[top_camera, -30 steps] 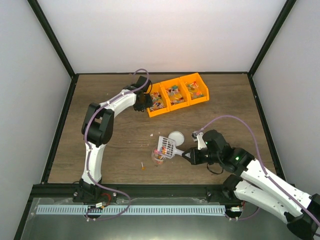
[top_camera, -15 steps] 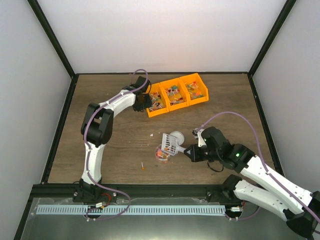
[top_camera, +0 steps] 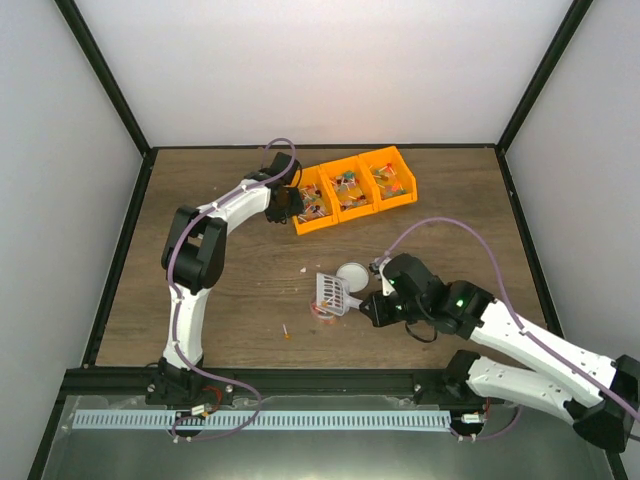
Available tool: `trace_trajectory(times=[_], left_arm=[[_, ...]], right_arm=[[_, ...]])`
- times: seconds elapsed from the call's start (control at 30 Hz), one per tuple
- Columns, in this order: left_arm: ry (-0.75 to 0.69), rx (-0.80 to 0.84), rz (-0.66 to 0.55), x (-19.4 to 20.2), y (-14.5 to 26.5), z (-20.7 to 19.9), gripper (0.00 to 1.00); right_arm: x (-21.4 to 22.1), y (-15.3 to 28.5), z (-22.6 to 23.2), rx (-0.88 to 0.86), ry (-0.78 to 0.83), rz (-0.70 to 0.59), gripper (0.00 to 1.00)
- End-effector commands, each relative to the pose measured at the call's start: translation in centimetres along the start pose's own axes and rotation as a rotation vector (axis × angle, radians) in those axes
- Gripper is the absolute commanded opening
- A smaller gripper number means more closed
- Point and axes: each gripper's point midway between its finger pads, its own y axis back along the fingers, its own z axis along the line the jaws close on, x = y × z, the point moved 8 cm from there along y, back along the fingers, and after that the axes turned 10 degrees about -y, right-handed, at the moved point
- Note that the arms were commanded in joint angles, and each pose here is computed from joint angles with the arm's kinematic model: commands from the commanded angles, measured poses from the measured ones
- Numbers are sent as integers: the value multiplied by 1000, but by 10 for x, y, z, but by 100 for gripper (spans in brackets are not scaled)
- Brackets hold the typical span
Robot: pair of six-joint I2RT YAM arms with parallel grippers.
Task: Pack the candies
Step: Place the fake candies in the packing bottle.
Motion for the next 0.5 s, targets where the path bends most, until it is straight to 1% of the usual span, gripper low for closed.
trace_trajectory(times=[0.0,0.17,0.37,0.47], left_arm=[[17,6,-21,-6,13,5,36],[19,7,-20,-7,12,6,36],[20,-6,-23,-8,13,9,36],[22,-8,-22,-8,14,10,36]], right_arm=[[-7,3,5,75,9,-46,1],[-13,-2,5,135,9,-60,1],[-23,-18,4,196,39,-92,1],[-29,-24,7,203,51,-112,1]])
